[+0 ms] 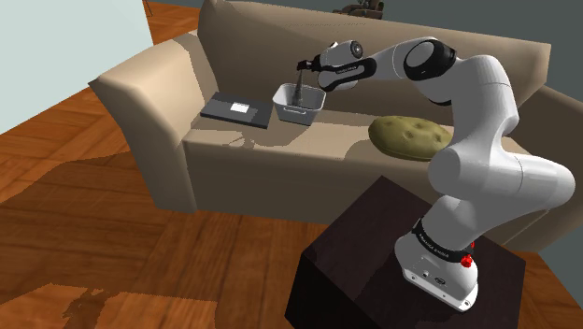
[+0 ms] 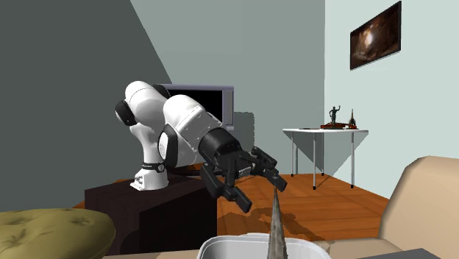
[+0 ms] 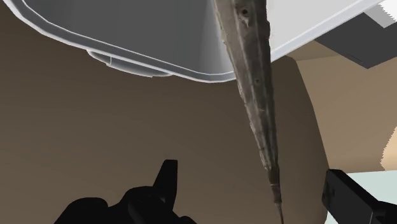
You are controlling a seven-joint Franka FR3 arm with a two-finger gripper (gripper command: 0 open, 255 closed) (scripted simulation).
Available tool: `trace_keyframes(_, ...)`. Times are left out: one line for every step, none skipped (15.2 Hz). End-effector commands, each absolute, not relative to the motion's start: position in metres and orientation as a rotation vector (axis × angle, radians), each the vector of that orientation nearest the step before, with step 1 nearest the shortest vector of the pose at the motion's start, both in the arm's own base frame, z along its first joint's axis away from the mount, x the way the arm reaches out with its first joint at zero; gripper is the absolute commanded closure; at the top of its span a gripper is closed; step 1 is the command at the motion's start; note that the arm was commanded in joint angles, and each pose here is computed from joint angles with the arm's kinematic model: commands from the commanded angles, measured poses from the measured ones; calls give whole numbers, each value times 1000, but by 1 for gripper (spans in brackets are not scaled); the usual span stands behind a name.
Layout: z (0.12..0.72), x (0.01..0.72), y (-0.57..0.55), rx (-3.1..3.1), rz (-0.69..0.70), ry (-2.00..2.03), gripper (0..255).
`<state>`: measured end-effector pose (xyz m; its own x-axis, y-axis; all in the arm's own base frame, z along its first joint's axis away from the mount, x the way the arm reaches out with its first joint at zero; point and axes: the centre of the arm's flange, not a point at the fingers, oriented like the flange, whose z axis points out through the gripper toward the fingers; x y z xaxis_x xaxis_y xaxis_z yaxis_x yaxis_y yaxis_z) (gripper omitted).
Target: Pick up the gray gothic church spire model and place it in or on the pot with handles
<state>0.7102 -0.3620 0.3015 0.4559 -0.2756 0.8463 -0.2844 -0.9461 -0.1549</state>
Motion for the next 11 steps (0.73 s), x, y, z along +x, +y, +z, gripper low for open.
trace_keyframes(302,710,-362,2673,1551,-514,0)
trace_keyframes(302,710,-362,2673,1551,-514,0)
trace_keyframes(308,699,-360,2673,1551,-514,0)
trace_keyframes(315,688,-358,2673,1551,-514,0)
trace_keyframes(322,677,-355,2673,1551,-514,0)
trace_keyframes(327,668,-354,2673,1551,-514,0)
trace_keyframes(327,668,-354,2673,1551,-514,0)
trace_keyframes(327,668,-354,2673,1551,-514,0)
trace_keyframes(327,668,-353,2673,1551,-514,0)
trace_keyframes(327,668,-354,2673,1551,-514,0)
trace_keyframes(327,668,-354,2673,1551,-514,0)
